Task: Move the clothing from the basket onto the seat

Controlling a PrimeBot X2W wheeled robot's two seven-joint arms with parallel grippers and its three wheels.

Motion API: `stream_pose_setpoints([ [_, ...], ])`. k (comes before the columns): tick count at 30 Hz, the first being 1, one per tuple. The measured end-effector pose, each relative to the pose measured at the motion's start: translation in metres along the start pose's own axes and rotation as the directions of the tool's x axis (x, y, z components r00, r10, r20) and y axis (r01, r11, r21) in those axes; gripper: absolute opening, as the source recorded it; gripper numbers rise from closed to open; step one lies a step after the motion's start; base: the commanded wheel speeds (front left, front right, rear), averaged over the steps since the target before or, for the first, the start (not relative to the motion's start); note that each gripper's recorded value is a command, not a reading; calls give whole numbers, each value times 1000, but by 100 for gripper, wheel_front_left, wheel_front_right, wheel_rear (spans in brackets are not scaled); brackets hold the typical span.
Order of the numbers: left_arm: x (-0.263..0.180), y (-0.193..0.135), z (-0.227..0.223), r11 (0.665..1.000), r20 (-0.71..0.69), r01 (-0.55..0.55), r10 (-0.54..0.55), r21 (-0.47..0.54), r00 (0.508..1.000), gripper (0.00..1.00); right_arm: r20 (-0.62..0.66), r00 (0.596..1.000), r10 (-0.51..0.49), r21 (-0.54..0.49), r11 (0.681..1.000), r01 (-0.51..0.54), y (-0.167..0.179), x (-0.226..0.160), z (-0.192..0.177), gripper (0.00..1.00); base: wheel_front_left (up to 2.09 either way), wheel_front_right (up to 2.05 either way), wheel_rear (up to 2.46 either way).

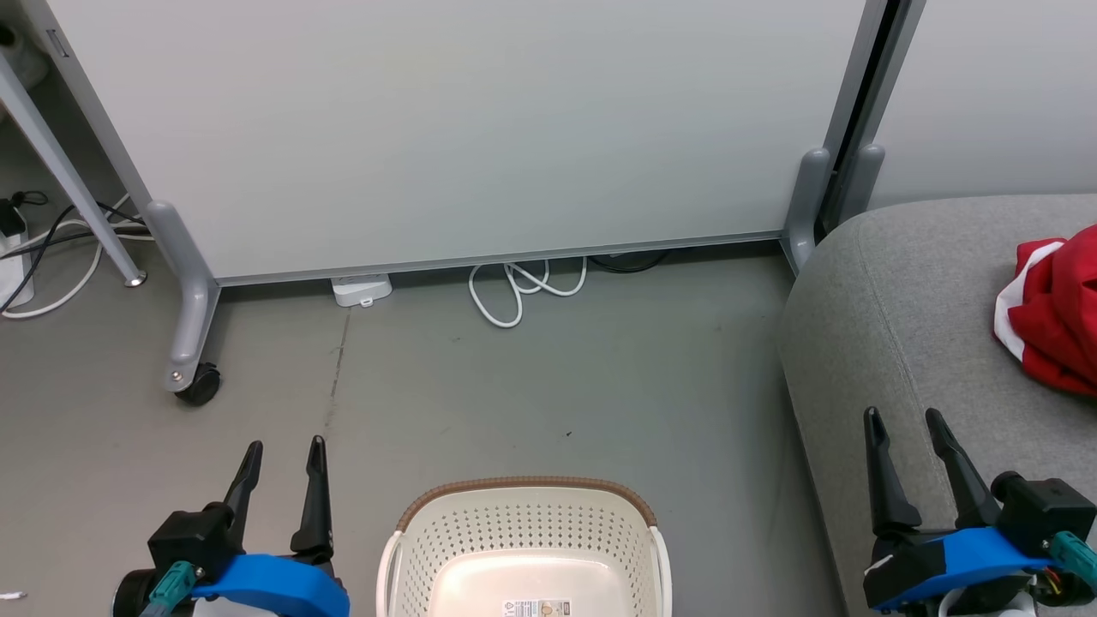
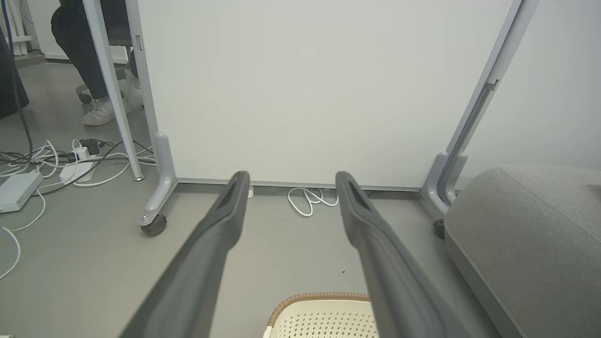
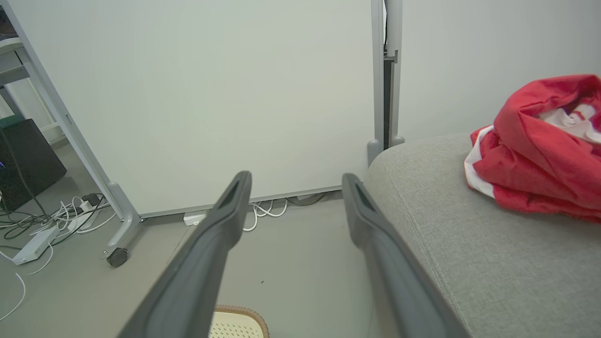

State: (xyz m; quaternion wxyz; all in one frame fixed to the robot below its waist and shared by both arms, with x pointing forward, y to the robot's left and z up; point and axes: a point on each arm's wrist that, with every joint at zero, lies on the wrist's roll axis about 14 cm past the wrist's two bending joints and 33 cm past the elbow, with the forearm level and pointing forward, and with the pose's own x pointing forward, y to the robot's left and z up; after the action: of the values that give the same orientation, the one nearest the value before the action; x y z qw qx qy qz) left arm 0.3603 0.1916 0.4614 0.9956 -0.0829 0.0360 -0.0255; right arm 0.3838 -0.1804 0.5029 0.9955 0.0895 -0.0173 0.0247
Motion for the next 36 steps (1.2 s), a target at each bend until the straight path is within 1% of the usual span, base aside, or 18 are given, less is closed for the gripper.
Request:
stream_pose_setpoints([
  [13, 0, -3, -6, 1000, -19, 3, -3, -9, 1000, 100, -11, 1000, 1, 28, 1000, -1, 2, -3, -4, 100, 0, 0, 0],
  [14, -1, -3, -8, 1000, -25, 2, -2, -11, 1000, 0, -16, 1000, 1, 30, 1000, 0, 2, -3, -5, 0, 0, 0, 0],
  [17, -12, -2, -30, 1000, -91, -14, 11, -28, 996, 0, -66, 998, -11, 36, 999, 14, -1, -10, -22, 0, 0, 0, 0],
  [22, -27, -1, -55, 997, -165, -41, 30, -60, 986, 0, -127, 992, -28, 55, 998, 35, -5, -19, -40, 0, 0, 0, 0],
  [29, -25, 3, -51, 980, -165, -90, 60, -179, 984, 0, -137, 989, -53, 176, 981, 77, -9, -19, -41, 0, 0, 0, 0],
  [36, -20, 7, -44, 949, -153, -126, 84, -290, 985, 0, -143, 987, -69, 289, 951, 108, -12, -19, -40, 0, 0, 0, 0],
])
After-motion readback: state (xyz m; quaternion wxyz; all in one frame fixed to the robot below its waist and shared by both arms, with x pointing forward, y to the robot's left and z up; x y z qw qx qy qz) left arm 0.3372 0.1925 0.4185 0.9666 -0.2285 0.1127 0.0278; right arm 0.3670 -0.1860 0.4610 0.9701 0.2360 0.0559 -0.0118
